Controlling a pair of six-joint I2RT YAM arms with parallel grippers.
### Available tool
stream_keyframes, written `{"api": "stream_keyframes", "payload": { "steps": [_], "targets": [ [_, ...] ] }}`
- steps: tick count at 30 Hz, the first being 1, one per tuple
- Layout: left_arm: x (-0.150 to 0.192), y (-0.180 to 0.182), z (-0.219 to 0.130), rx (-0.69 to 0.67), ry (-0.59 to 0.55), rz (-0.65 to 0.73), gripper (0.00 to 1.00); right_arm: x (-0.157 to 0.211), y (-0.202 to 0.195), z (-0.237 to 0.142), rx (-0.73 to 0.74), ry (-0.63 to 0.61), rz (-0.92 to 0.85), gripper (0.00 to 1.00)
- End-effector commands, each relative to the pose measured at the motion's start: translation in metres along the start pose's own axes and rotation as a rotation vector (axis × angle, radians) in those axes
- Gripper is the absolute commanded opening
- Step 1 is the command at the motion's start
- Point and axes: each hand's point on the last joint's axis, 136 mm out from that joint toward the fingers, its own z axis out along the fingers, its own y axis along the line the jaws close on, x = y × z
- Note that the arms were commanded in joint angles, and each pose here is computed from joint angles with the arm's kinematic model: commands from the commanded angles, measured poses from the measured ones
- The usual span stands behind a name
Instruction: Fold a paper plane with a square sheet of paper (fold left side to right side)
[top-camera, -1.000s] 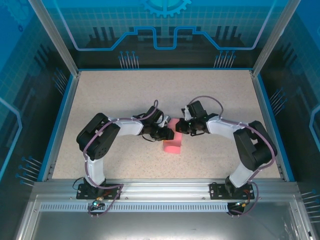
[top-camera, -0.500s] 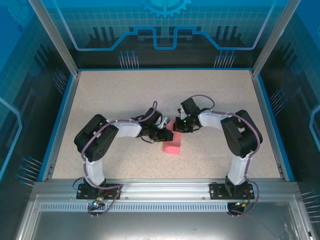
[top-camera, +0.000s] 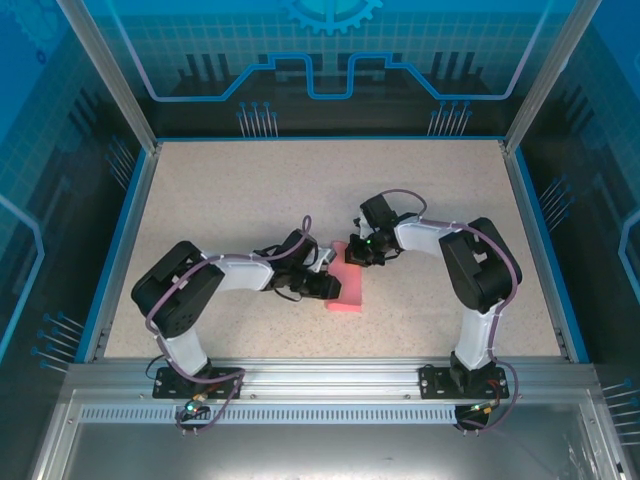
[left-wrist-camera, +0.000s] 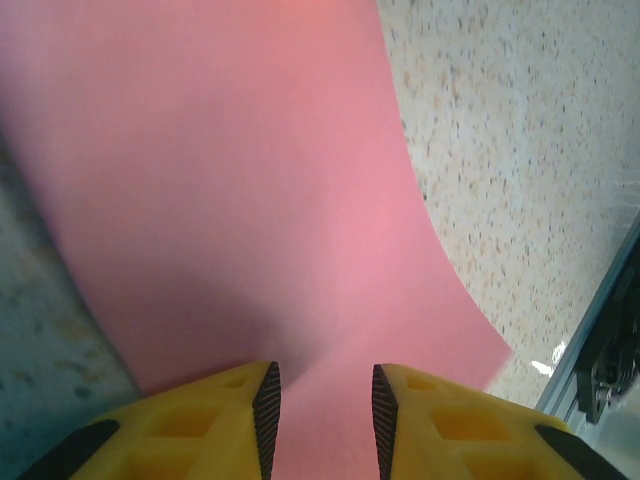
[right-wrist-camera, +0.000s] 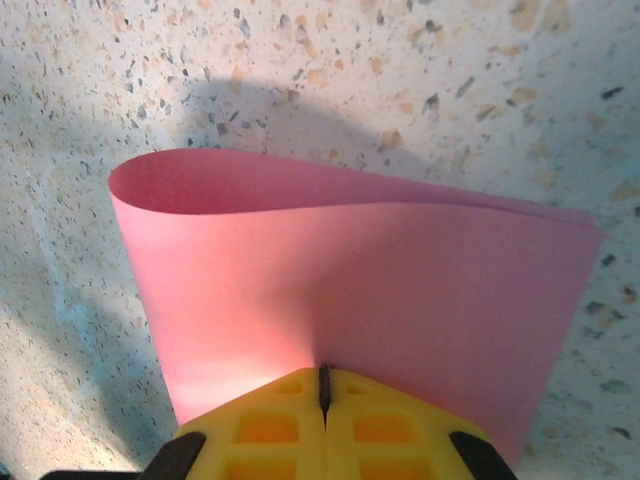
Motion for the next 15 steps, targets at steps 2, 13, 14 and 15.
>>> {"api": "stream_keyframes", "payload": {
  "steps": [2,13,14,15],
  "targets": [
    [0.069,0.013,-0.002,-0.040,0.205,-0.081,0.34,0.008,-0.036,0.011,0.129,0.038,0.034,0.03],
    [0.086,0.004,-0.008,-0.024,0.234,-0.051,0.34,0.009,-0.037,0.012,0.128,0.043,0.031,0.03],
    [0.087,0.003,-0.009,-0.021,0.232,-0.051,0.34,0.009,-0.037,0.012,0.128,0.043,0.031,0.03],
    [0.086,0.001,-0.011,-0.017,0.225,-0.049,0.34,0.008,-0.036,0.012,0.125,0.041,0.028,0.03]
  ]
}}
